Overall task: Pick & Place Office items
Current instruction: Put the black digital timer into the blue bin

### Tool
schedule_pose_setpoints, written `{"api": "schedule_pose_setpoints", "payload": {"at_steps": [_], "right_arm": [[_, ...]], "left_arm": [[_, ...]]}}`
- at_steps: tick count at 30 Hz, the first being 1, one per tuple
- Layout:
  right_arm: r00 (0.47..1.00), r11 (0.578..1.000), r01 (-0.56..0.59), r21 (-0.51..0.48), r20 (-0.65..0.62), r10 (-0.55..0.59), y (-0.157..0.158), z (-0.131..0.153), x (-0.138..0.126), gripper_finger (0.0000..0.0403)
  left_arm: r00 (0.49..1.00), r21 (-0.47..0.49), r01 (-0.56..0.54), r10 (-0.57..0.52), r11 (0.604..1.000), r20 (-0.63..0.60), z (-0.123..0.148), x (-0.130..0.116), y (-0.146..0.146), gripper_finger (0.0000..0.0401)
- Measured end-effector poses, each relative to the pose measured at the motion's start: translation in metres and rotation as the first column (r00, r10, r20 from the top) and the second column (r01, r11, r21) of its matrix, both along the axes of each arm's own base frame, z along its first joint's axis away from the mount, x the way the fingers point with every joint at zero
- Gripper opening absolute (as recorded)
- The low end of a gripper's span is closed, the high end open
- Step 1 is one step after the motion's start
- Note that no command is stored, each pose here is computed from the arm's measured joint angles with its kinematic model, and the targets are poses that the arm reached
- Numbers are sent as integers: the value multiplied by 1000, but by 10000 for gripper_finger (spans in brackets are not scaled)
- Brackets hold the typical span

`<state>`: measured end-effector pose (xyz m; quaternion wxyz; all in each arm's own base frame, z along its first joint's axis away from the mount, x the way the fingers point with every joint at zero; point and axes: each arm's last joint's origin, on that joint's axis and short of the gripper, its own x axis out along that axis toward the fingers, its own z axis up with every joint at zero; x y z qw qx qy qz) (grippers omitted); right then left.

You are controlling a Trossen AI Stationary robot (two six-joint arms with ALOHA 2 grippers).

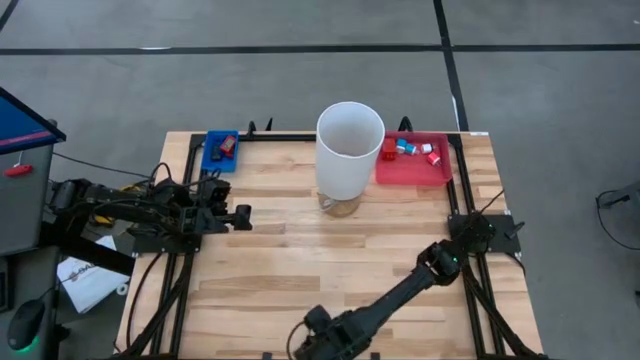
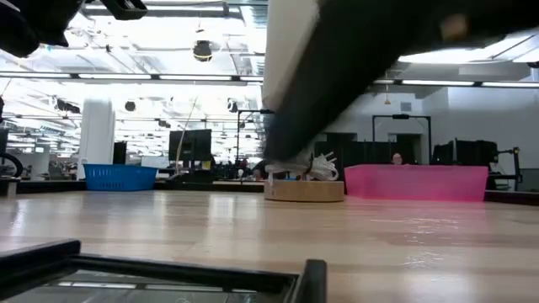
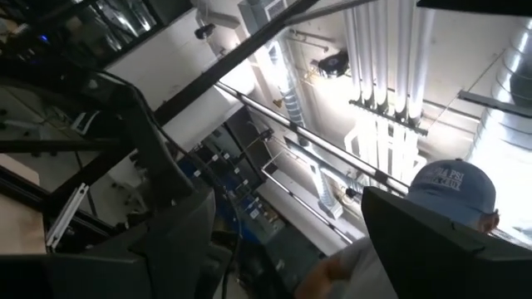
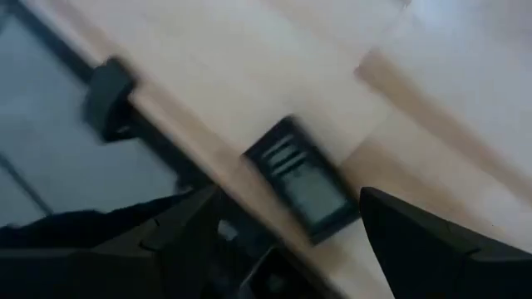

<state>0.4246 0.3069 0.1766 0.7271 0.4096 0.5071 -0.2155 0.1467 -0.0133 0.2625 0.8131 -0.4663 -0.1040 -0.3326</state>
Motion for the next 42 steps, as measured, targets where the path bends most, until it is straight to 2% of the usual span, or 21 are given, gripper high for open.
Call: {"api": "schedule_pose_setpoints", "payload": {"at_steps": [2,7,12,17,23,27,31,42], "right_arm": [[1000,1000,-16,16,15,16,6,3,-3,282],[995,995,-97,-33,22,98,10,2,-6,282],[985,978,-169,-123,13,171,-10,2,5,281],[978,965,-207,-160,8,211,-26,-1,16,281],[977,965,-209,-159,19,214,-29,-2,19,281],[971,968,-215,-127,82,226,-17,-4,21,281],[966,967,-234,-101,88,243,-10,-15,22,281],[955,947,-290,-140,21,296,-11,-32,21,281]], "left_arm": [[1000,20,13,-13,1000,1,-1,0,-1,301],[1000,38,4,-4,999,11,-1,0,-1,301],[1000,38,4,-4,999,12,0,0,-1,301],[1000,38,4,-4,999,13,0,0,-1,301],[1000,27,10,-11,1000,7,0,0,-1,301],[1000,27,10,-10,1000,7,0,0,-1,301],[1000,26,10,-11,1000,6,0,0,-1,301],[1000,26,11,-11,1000,5,0,0,-1,301]]}}
